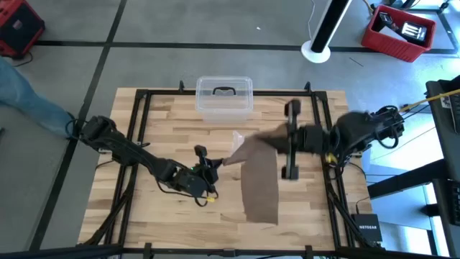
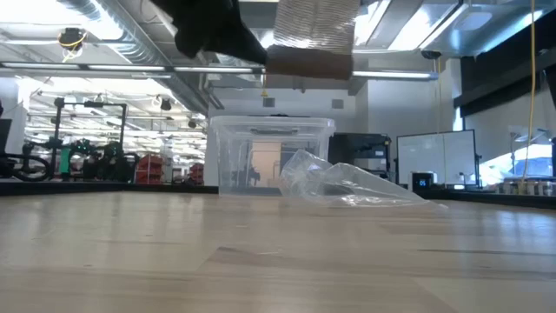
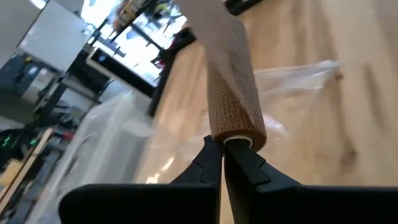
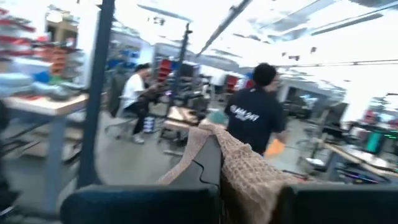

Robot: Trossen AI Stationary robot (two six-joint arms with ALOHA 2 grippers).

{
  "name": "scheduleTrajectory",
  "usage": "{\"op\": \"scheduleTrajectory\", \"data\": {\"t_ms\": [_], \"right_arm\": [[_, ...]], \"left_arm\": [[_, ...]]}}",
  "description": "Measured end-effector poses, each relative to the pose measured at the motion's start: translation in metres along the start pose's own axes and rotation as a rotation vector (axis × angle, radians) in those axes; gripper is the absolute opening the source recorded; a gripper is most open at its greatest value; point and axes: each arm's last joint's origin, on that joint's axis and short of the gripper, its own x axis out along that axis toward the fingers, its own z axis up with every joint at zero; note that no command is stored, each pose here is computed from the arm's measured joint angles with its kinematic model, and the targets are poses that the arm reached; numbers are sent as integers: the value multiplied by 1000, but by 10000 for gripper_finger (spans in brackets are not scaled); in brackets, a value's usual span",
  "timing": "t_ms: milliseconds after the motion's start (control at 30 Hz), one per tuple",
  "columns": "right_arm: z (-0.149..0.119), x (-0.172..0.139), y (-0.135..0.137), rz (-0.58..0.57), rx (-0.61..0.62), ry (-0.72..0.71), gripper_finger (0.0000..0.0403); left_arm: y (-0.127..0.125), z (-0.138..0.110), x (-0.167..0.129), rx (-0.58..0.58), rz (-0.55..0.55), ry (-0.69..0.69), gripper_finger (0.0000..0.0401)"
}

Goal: Roll bandage
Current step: Roll the brown bandage

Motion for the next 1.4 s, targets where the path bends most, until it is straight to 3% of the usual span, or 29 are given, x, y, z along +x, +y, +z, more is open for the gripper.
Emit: {"op": "scheduleTrajectory", "data": {"t_ms": [300, 500, 700, 833, 1033, 1200, 1400], "right_arm": [[-33, 29, -62, -227, 6, 122, 11], [-83, 52, -90, -312, -52, 333, 15], [-138, 69, -104, -194, -82, 580, 36], [-170, 75, -103, -103, 2, 733, 95], [-204, 73, -91, 135, 99, 938, 198], [-209, 69, -89, 113, 172, 992, 251], [-208, 52, -89, 88, 233, 1124, 275]], "left_arm": [[-32, 7, -2, 0, -95, -117, 0], [-40, 10, -12, 1, -125, -157, 0], [-46, 16, -25, -12, -148, -218, 0], [-50, 17, -31, -51, -168, -225, 0], [-55, 16, -38, -125, -224, -232, 0], [-57, 17, -38, -184, -336, -241, 0], [-56, 17, -36, -287, -371, -224, 0]]}}
